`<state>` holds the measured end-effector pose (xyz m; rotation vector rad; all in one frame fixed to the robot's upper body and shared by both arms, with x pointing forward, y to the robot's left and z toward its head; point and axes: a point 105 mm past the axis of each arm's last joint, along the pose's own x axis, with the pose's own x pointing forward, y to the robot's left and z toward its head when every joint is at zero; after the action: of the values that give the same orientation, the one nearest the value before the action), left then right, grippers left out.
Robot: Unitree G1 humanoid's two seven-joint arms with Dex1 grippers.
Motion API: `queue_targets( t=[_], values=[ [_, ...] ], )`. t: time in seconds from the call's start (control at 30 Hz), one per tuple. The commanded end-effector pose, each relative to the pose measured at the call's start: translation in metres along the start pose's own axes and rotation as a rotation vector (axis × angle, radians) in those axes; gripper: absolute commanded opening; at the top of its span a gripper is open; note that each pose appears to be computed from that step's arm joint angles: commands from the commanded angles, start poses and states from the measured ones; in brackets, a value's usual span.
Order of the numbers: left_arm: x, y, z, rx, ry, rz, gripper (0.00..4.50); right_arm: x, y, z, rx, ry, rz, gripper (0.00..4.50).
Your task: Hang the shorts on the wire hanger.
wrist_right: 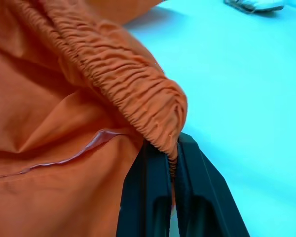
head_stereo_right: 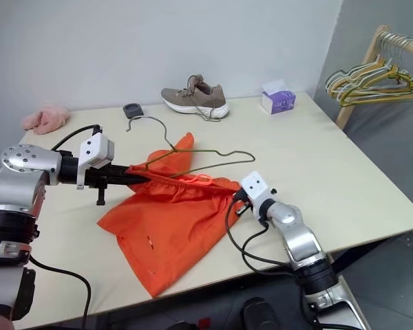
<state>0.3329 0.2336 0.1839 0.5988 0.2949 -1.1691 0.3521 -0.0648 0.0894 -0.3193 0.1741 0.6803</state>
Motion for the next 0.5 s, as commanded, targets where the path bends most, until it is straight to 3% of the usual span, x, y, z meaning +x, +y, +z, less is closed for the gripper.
queue_targets(
  t=[0.03,0.23,0.5],
  values=[
    [-0.026,0.001,0.014,0.022,-0.004,0.022,0.00,-0.016,-0.028,0.001,0.022,0.007,-0.063,0.03],
    [-0.041,-0.007,0.000,0.025,0.110,-0.023,0.00,-0.044,-0.056,-0.003,0.038,0.056,-0.085,0.03],
    [-0.045,0.004,-0.014,0.090,0.189,0.021,0.00,-0.063,-0.047,0.004,0.001,0.066,-0.026,0.03]
  ],
)
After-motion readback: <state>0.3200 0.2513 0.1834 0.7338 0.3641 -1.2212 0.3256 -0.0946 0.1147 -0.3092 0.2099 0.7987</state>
